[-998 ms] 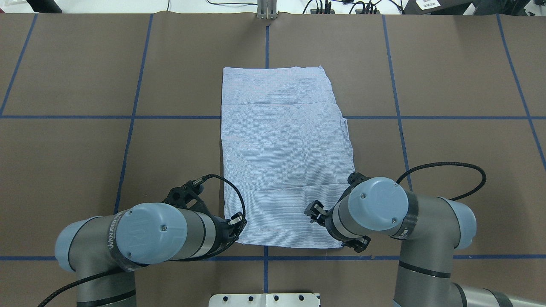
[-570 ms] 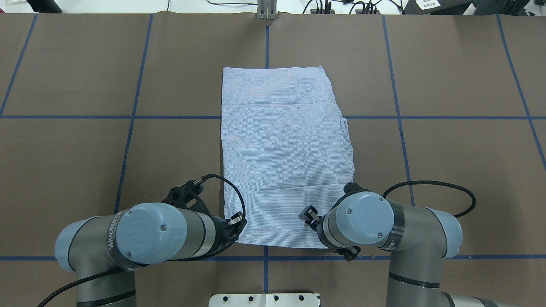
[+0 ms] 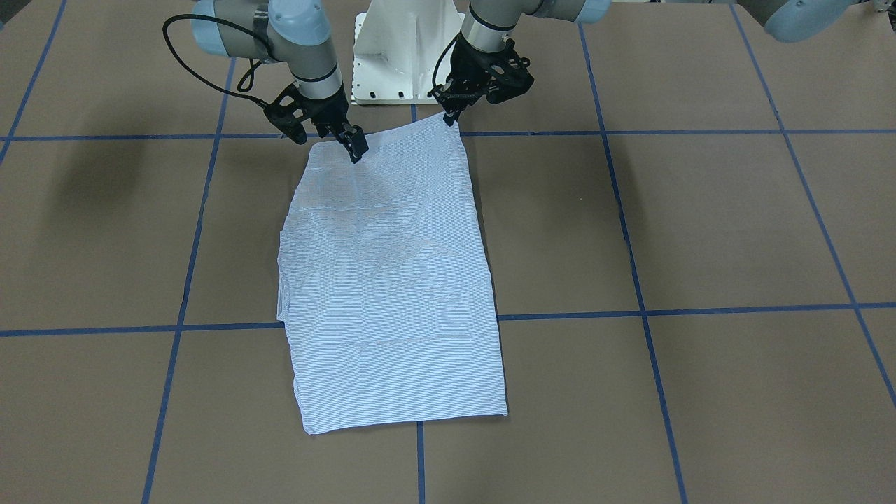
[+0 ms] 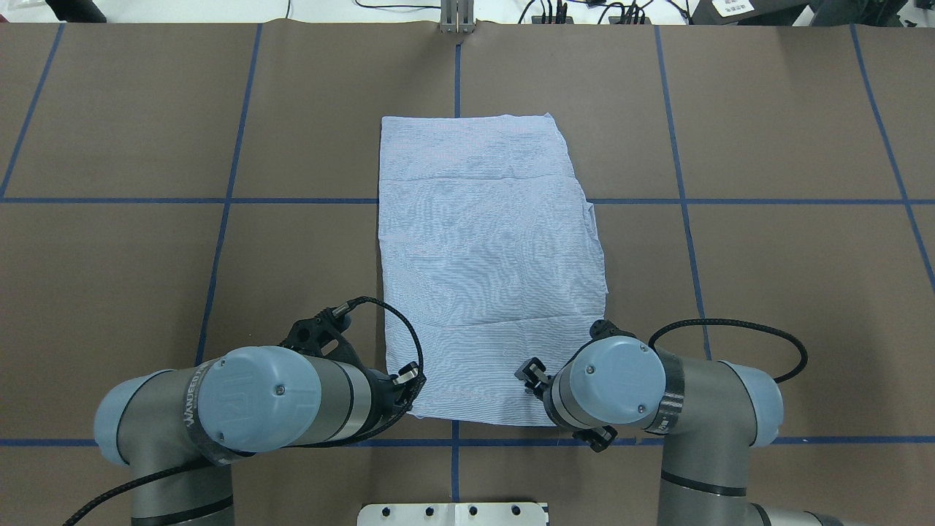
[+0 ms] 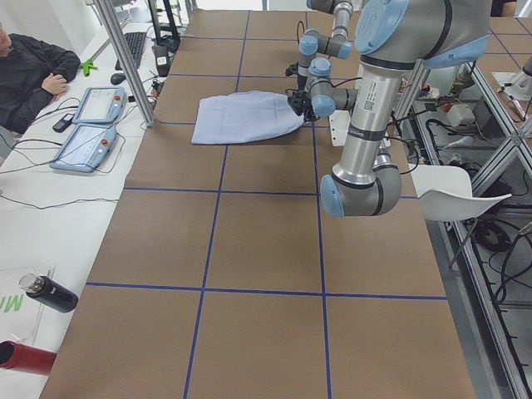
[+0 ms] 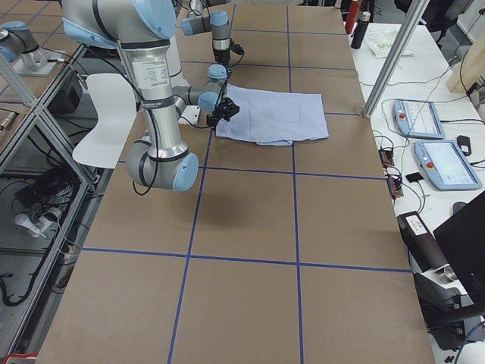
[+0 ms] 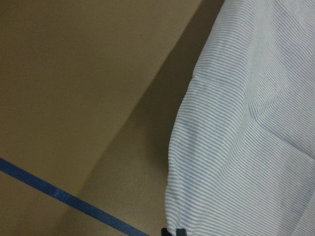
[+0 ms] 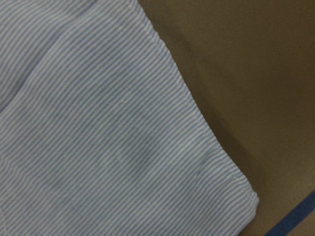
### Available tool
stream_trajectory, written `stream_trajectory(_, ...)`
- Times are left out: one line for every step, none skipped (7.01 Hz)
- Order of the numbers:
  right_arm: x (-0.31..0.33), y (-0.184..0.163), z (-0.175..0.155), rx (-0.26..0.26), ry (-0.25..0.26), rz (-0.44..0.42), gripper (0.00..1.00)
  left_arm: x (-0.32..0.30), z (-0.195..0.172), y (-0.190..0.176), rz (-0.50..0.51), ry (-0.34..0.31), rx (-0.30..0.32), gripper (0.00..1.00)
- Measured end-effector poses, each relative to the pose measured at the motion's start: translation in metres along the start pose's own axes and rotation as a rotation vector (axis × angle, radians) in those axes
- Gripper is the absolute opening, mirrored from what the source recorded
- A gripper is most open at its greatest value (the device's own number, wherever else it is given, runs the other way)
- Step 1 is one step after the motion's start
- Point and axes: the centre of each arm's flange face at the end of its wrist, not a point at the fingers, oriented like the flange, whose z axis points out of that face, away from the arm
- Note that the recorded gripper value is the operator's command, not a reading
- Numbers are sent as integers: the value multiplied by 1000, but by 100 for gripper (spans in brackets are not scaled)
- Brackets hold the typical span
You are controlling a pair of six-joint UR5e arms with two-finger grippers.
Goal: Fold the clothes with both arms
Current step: 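Grasp the near edge corners of the folded shirt with both grippers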
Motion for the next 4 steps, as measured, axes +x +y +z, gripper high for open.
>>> stream_trajectory(1, 0, 3, 4, 5, 0, 93, 0, 0, 0, 0, 1, 0, 0)
stream_trajectory(1, 0, 4, 5, 6, 0, 80, 0, 0, 0, 0, 1, 0, 0)
stream_trajectory(0, 0, 4, 5, 6, -1, 58, 0, 0, 0, 0, 1, 0, 0)
stream_trajectory(0, 1, 3, 4, 5, -1, 46, 0, -1, 0, 0, 1, 0, 0)
